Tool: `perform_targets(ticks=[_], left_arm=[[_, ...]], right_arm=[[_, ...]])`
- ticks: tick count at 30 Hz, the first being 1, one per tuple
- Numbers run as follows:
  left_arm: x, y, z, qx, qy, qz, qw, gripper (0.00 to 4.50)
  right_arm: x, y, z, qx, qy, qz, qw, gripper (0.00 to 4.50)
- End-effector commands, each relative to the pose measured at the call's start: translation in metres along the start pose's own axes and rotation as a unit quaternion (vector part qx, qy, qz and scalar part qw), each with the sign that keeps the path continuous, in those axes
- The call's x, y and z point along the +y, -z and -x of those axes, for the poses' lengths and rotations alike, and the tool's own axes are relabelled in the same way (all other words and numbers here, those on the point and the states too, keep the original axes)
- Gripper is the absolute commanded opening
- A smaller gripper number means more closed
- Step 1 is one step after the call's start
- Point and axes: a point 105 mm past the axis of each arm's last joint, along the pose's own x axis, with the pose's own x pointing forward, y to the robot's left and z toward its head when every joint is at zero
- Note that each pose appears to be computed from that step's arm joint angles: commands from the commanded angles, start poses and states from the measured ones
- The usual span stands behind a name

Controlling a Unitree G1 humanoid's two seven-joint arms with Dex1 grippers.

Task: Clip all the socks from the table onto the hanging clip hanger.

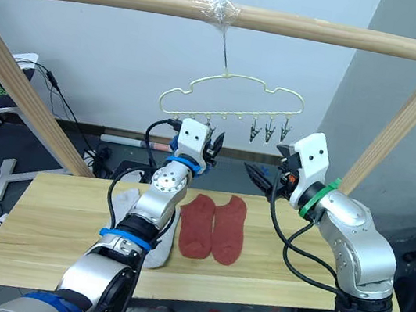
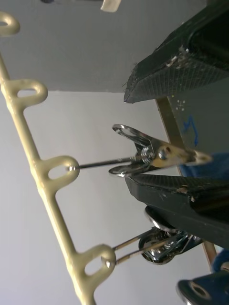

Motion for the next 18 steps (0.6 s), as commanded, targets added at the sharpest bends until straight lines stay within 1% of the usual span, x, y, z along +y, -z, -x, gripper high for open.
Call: perform_targets(ticks=[1,7,18], left_arm=[[0.0,-0.0169,-0.0041,-0.031,-0.001,-0.007,1.0,2.37],[0.0009,-0.0239,-0.0074,-0.041,-0.001,-0.024,0.999,2.37],[0.0056,-0.0232,-0.0052,-0.042,-0.009,-0.029,0.999,2.37]], right_arm=[[0.0023,-0.0159,0.0023,-0.026,-0.002,0.017,1.0,4.5],[0.0048,-0.0145,0.0017,-0.024,-0.007,0.015,1.0,4.5],[0.0054,-0.0149,0.0012,-0.023,-0.009,0.017,1.0,4.5]])
